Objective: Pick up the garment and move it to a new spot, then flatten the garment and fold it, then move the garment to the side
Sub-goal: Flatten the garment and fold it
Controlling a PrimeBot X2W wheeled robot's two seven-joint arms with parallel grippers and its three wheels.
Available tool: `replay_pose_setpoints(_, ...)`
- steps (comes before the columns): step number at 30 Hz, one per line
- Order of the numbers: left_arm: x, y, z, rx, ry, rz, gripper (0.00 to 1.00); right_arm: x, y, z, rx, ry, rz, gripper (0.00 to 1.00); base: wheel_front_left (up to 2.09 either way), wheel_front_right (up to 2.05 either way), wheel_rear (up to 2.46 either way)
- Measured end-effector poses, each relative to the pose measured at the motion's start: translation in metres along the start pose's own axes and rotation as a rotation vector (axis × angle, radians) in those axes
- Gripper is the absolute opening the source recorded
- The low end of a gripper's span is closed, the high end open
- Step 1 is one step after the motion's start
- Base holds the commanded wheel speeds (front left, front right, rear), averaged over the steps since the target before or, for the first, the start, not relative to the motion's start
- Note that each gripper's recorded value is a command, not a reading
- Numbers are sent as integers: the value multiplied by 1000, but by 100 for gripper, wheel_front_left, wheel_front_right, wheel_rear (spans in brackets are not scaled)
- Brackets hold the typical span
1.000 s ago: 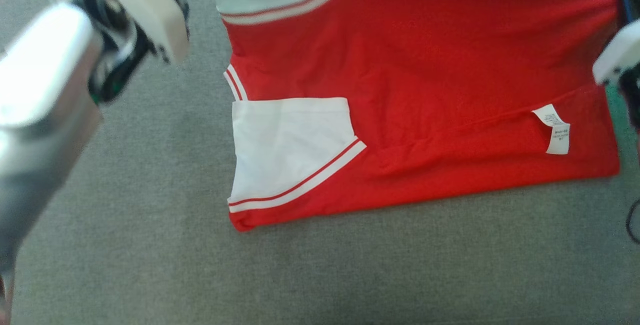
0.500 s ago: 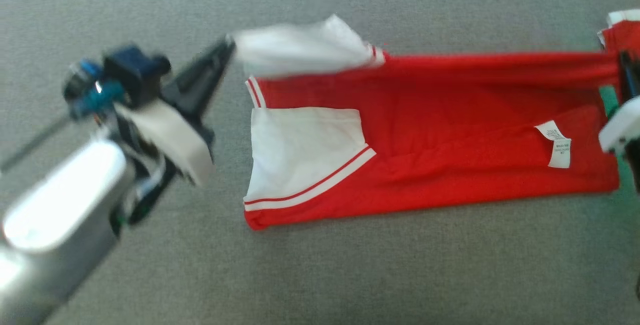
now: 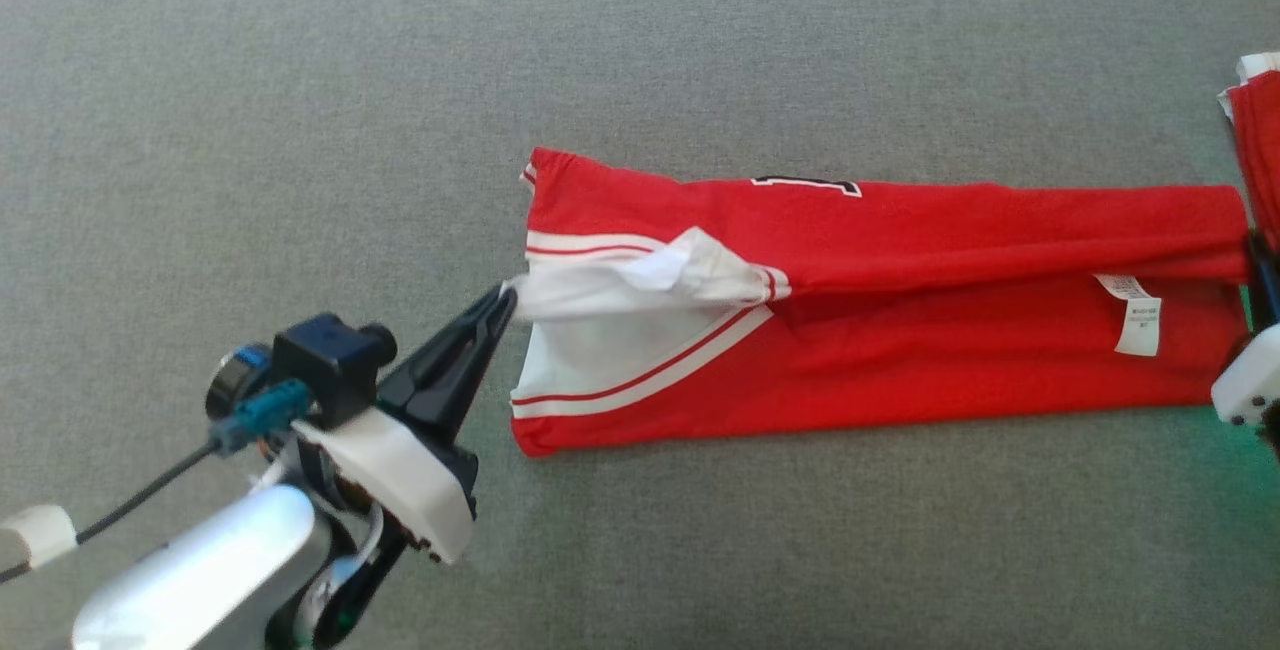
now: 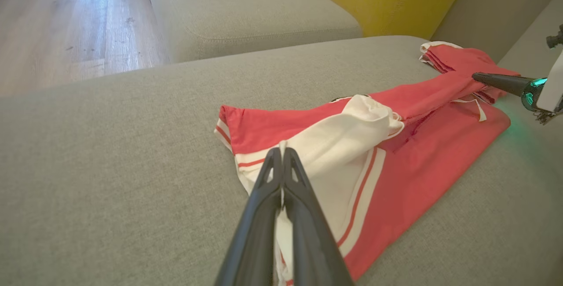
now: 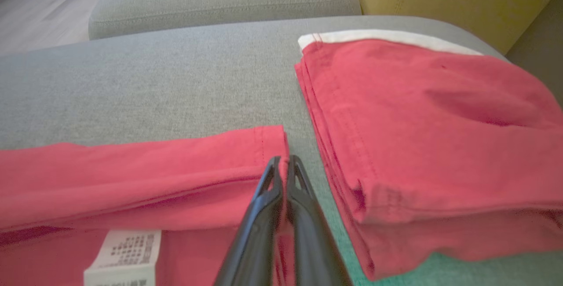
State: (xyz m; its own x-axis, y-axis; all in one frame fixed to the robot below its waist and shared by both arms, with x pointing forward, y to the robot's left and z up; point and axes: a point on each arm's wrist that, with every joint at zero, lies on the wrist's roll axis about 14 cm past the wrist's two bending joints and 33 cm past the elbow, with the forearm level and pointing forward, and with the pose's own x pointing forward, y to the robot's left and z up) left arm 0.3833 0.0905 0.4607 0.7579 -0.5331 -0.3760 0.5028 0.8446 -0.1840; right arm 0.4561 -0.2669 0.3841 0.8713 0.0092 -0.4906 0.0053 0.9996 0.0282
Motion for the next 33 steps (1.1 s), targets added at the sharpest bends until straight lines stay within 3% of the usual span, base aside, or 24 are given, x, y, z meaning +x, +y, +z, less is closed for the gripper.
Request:
replay_pose_setpoints(4, -1, -4, -11, -36, 21, -3, 0, -5, 0, -7, 10, 15, -3, 0, 0, 0, 0)
replay_pose_setpoints(5, 0, -6, -13, -40, 25, -4, 0, -6, 1, -9, 12, 24, -4, 25, 0, 0, 0)
replay_pose_setpoints(7, 0, -6, -16, -46, 29, 1, 0, -7, 1, -11, 17, 27, -5, 100, 0, 0, 0)
replay_pose_setpoints(8, 1, -6, -18, -52, 30, 3, 11, -8, 1, -12, 19, 32, -7, 100, 0, 0, 0)
replay_pose_setpoints(10, 3, -8, -20, -62, 30, 4, 50, -11, -1, -10, 16, 23, -13, 100, 0, 0, 0)
replay_pose_setpoints(11, 3, -9, -21, -67, 30, 6, 100, -13, -3, -9, 16, 17, -20, 100, 0, 0, 0)
replay_pose_setpoints(21, -11, -16, -21, -110, -93, 113, 100, -59, -12, -33, 94, 15, -70, 100, 0, 0, 0)
replay_pose_setpoints(33, -39, -28, -20, -79, -255, 284, 100, -94, -6, -41, 249, -32, -103, 100, 0, 0, 0)
